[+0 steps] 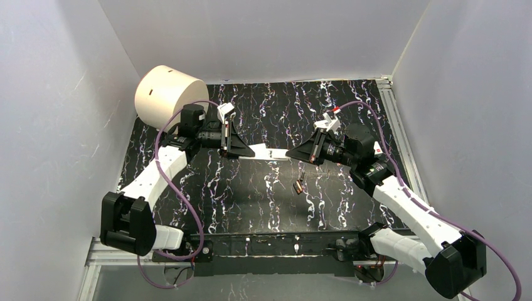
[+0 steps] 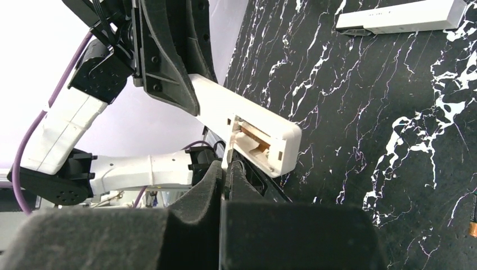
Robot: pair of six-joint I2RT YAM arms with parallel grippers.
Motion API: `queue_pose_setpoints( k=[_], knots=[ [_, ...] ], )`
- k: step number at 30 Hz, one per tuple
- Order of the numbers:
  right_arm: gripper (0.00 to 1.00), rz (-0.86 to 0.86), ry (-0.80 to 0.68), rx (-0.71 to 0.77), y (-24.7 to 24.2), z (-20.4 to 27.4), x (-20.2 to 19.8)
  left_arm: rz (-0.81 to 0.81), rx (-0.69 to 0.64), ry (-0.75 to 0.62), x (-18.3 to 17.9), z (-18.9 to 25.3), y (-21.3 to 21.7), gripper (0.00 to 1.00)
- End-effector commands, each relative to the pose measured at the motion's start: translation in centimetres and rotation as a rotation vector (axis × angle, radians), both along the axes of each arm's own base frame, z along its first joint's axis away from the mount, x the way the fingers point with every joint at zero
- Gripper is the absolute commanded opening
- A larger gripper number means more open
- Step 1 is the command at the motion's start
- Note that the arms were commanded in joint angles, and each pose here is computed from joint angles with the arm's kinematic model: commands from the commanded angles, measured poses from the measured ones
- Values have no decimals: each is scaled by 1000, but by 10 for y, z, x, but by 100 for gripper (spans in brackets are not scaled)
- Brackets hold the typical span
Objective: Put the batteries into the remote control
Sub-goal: Place the battery cover at the center of the board.
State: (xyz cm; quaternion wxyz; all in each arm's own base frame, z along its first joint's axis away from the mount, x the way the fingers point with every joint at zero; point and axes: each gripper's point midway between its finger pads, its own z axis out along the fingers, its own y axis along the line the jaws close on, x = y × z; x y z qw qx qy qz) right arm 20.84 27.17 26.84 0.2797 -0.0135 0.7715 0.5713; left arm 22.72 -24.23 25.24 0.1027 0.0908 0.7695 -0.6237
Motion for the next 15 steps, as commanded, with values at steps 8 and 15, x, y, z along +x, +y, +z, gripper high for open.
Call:
queue_pose_setpoints(
  k=[8,15],
  knots=[
    [1,-240,-78,-66,-28,7,28,79,202,2,7,-28,14,0],
    [1,-546,36,-469,-91,-91,58,106,249,0,-3,-42,21,0]
  ],
)
